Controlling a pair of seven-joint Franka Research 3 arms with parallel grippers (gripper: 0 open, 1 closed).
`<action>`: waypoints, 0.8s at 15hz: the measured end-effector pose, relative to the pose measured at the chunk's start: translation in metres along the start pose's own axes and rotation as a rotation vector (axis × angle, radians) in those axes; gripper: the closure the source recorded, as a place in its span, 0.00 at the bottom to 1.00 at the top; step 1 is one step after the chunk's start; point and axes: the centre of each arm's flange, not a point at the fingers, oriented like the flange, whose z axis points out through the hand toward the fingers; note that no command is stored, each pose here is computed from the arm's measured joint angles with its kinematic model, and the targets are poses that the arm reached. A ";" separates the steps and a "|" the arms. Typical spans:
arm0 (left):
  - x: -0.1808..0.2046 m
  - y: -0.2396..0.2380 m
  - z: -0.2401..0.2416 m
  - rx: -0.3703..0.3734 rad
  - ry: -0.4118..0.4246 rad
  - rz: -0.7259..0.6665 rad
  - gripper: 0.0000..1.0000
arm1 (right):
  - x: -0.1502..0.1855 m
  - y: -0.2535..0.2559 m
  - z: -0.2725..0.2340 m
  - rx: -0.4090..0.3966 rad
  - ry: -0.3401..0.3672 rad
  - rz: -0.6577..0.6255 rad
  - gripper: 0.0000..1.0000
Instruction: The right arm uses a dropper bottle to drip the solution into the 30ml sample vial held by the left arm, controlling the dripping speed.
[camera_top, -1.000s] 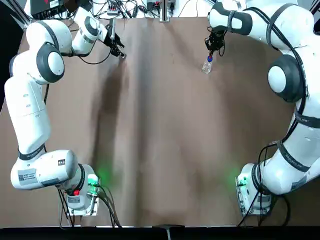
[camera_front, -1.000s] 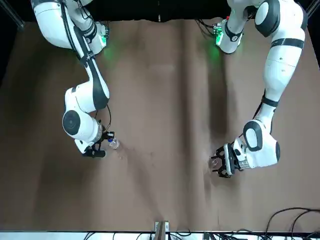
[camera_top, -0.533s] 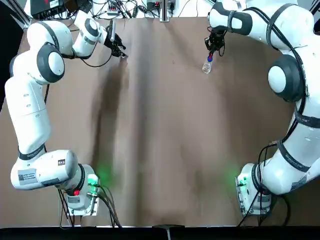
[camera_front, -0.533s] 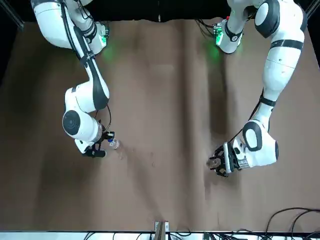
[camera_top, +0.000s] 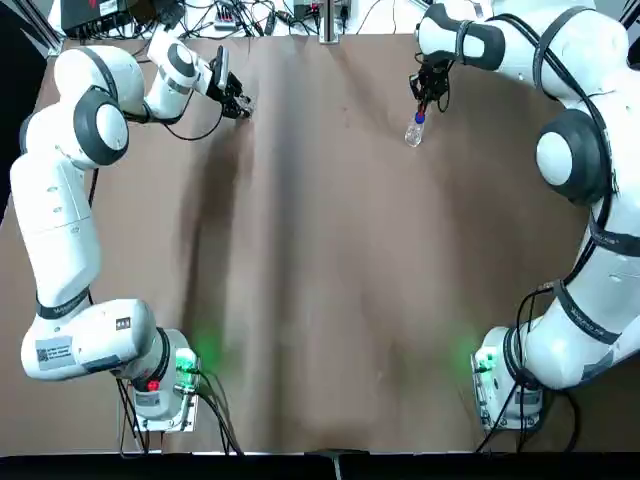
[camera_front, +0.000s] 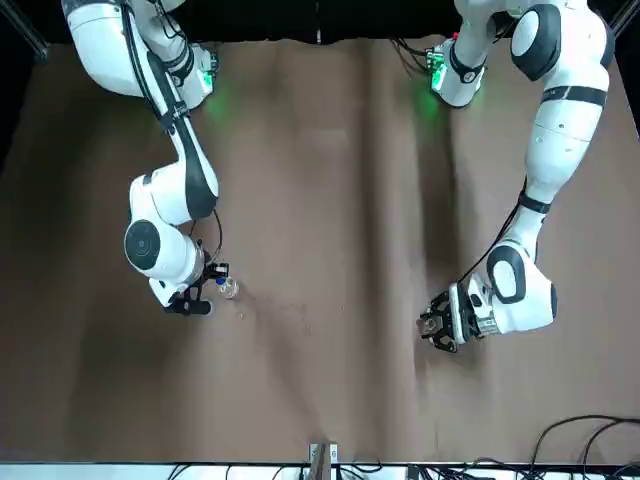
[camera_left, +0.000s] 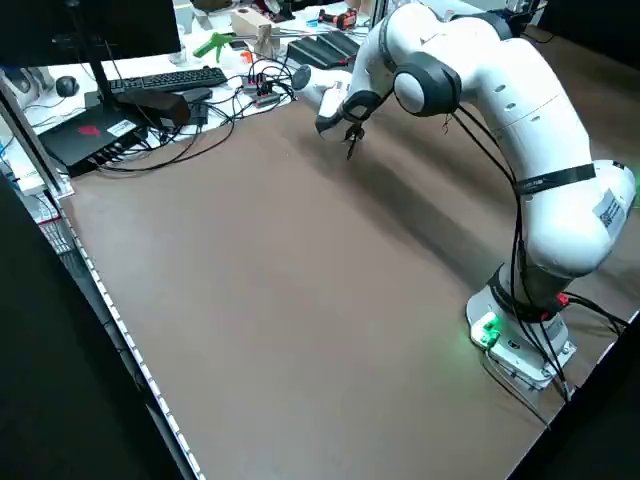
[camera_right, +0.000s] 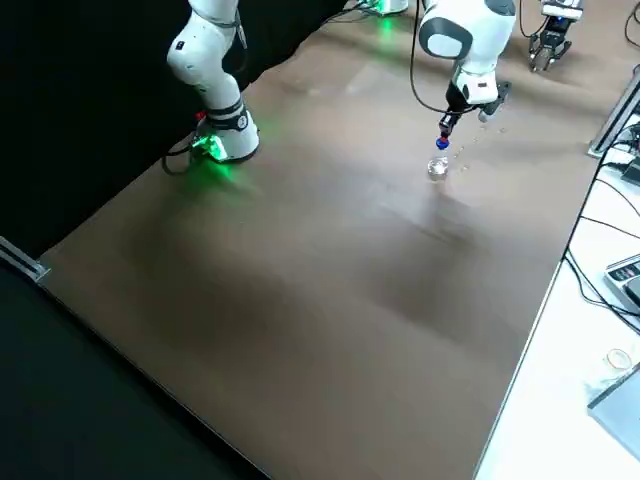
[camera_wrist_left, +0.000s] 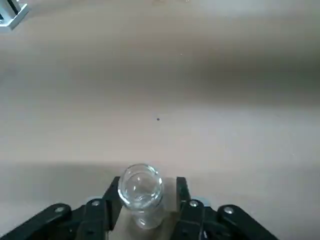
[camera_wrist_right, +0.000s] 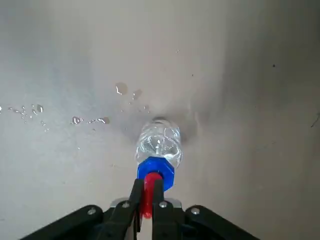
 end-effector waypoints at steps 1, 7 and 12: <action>0.000 0.000 0.000 0.000 0.000 0.000 0.51 | 0.000 0.000 -0.001 0.001 0.001 0.000 0.89; 0.001 0.000 0.000 0.000 0.001 0.001 0.69 | -0.005 0.000 -0.015 0.001 -0.006 -0.002 0.89; 0.004 -0.002 -0.002 0.005 0.003 0.002 0.69 | -0.008 0.001 -0.029 0.004 -0.001 -0.002 0.89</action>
